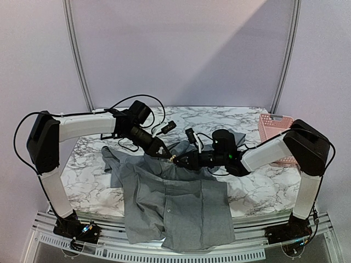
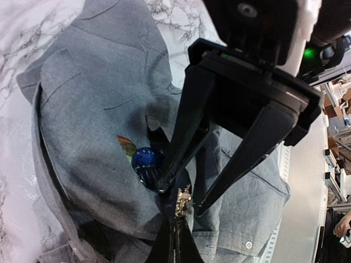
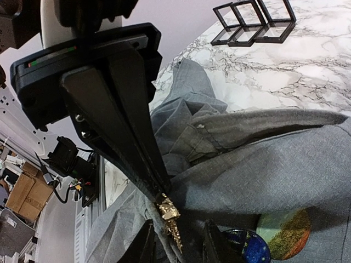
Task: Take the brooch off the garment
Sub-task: Open the brooch with the crumpled clothing, then pass from the left arm to the right
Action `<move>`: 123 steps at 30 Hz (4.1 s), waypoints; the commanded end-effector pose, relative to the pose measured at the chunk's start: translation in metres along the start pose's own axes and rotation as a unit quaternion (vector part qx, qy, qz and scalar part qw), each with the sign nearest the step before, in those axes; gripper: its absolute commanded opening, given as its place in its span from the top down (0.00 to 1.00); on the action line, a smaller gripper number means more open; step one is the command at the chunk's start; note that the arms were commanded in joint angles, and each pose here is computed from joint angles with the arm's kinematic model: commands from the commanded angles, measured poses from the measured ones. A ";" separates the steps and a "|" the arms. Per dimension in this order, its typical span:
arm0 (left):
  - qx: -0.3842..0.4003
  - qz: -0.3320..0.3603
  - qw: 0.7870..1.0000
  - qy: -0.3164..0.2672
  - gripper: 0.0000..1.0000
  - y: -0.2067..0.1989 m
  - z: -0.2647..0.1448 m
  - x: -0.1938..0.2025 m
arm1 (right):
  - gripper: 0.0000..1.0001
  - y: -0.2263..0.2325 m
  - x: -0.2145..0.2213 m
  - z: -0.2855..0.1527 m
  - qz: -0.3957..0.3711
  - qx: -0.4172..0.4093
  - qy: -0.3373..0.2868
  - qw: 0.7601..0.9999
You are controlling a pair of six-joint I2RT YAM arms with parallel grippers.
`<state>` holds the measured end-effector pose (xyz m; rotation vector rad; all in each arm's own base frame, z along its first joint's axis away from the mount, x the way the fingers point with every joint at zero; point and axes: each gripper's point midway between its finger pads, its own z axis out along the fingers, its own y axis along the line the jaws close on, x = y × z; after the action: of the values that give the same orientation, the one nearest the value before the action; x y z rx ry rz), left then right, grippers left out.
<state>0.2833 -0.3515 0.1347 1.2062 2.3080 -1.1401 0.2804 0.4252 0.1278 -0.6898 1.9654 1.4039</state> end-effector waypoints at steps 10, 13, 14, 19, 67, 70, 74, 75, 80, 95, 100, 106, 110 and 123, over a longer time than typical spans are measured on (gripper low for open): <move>0.013 0.016 1.000 -0.013 1.00 -0.014 -0.006 -0.007 | 0.79 -0.006 0.002 0.004 0.009 -0.006 0.005 1.000; 0.013 0.016 1.000 -0.012 1.00 -0.014 -0.006 -0.007 | 0.81 -0.005 0.002 0.003 0.012 -0.014 0.004 1.000; 0.013 0.016 1.000 -0.013 1.00 -0.014 -0.006 -0.007 | 0.82 -0.005 0.002 0.003 0.014 -0.017 0.004 1.000; 0.014 0.015 1.000 -0.012 1.00 -0.015 -0.006 -0.007 | 0.83 -0.004 0.002 0.003 0.018 -0.022 0.004 1.000; 0.027 0.019 0.999 -0.005 1.00 -0.022 -0.002 -0.004 | 0.83 -0.023 -0.002 0.004 0.067 -0.047 0.022 0.996; 0.021 0.019 1.000 -0.005 1.00 -0.020 -0.001 -0.004 | 0.81 -0.016 -0.008 0.004 0.051 -0.046 0.022 0.997; 0.005 0.013 1.000 0.000 1.00 -0.013 0.000 -0.003 | 0.73 -0.004 -0.013 0.006 0.020 -0.038 0.029 0.999; 0.004 0.013 1.000 0.001 1.00 -0.013 0.000 -0.003 | 0.71 0.002 -0.016 0.005 0.011 -0.038 0.027 0.999; -0.001 0.012 1.000 0.002 1.00 -0.011 -0.001 -0.003 | 0.61 0.015 -0.026 -0.002 -0.018 -0.023 0.018 0.999; 0.005 0.018 1.000 -0.003 1.00 -0.015 -0.004 -0.006 | 0.59 0.004 -0.027 -0.020 -0.019 0.018 -0.007 1.000; 0.009 0.018 1.000 -0.004 1.00 -0.017 -0.004 -0.006 | 0.64 0.001 -0.017 -0.021 0.002 0.003 -0.003 1.000; 0.011 0.019 1.000 -0.005 1.00 -0.018 -0.004 -0.007 | 0.64 -0.004 -0.013 -0.014 0.009 0.002 0.012 1.000; 0.011 0.019 1.000 -0.005 1.00 -0.018 -0.004 -0.006 | 0.69 -0.009 -0.010 -0.009 0.006 0.004 0.019 1.000; 0.009 0.017 1.000 -0.004 1.00 -0.017 -0.004 -0.006 | 0.74 -0.006 -0.003 -0.001 0.010 -0.021 0.040 0.999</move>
<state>0.2809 -0.3530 0.1337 1.2149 2.3115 -1.1326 0.2877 0.4182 0.1342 -0.7254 2.0005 1.4322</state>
